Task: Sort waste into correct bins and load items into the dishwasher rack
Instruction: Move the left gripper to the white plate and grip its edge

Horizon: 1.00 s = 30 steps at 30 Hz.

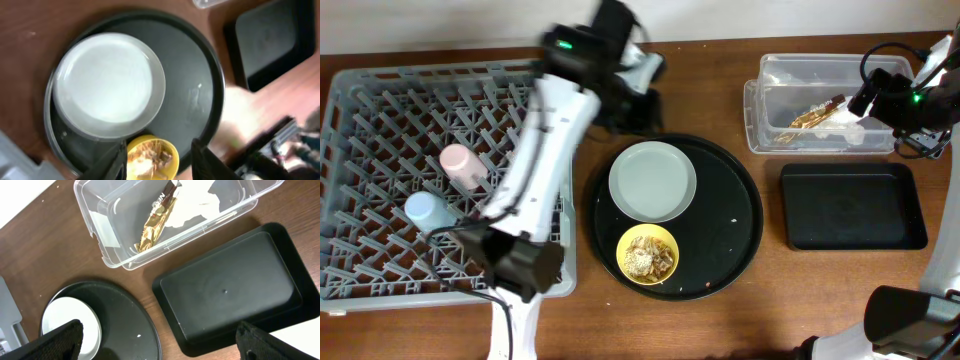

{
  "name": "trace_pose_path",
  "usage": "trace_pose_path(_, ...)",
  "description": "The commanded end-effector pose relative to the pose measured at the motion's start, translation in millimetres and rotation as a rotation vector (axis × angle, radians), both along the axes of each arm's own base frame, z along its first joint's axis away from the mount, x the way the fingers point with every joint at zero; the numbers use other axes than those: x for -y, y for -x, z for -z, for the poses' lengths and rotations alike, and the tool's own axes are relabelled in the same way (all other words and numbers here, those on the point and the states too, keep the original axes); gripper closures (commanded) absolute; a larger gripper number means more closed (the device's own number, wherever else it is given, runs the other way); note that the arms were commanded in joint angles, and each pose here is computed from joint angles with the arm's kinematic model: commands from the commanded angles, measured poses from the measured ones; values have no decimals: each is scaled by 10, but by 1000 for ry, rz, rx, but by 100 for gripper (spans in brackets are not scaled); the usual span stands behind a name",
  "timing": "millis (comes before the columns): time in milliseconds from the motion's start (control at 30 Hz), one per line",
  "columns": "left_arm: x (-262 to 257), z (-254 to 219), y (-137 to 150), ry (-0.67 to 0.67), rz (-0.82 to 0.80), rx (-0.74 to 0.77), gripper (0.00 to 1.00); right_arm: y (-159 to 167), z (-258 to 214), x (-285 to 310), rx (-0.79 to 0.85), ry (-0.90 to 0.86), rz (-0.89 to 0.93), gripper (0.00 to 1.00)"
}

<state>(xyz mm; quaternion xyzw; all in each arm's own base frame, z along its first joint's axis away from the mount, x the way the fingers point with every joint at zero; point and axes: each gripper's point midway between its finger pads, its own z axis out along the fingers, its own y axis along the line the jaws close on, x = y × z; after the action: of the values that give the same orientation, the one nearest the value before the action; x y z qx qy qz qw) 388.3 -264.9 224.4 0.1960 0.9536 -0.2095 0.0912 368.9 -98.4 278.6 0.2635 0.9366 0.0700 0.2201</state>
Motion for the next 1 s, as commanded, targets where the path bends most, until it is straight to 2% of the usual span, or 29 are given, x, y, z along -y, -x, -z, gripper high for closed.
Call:
trace_pose_path(0, 344, 482, 178, -87, 41, -34, 60, 3, -67, 14, 17, 11, 4, 1)
trace_pose_path(133, 618, 1017, 359, -171, -2, -49, 60, 2, -67, 12, 17, 11, 4, 1)
trace_pose_path(367, 642, 1450, 414, -377, -84, 104, 60, 2, -67, 12, 17, 11, 4, 1)
trace_pose_path(600, 856, 1716, 462, -356, -56, 180, 60, 3, -67, 14, 17, 11, 4, 1)
trace_pose_path(967, 740, 2052, 404, -378, -82, 223, 60, 3, -67, 14, 17, 11, 4, 1)
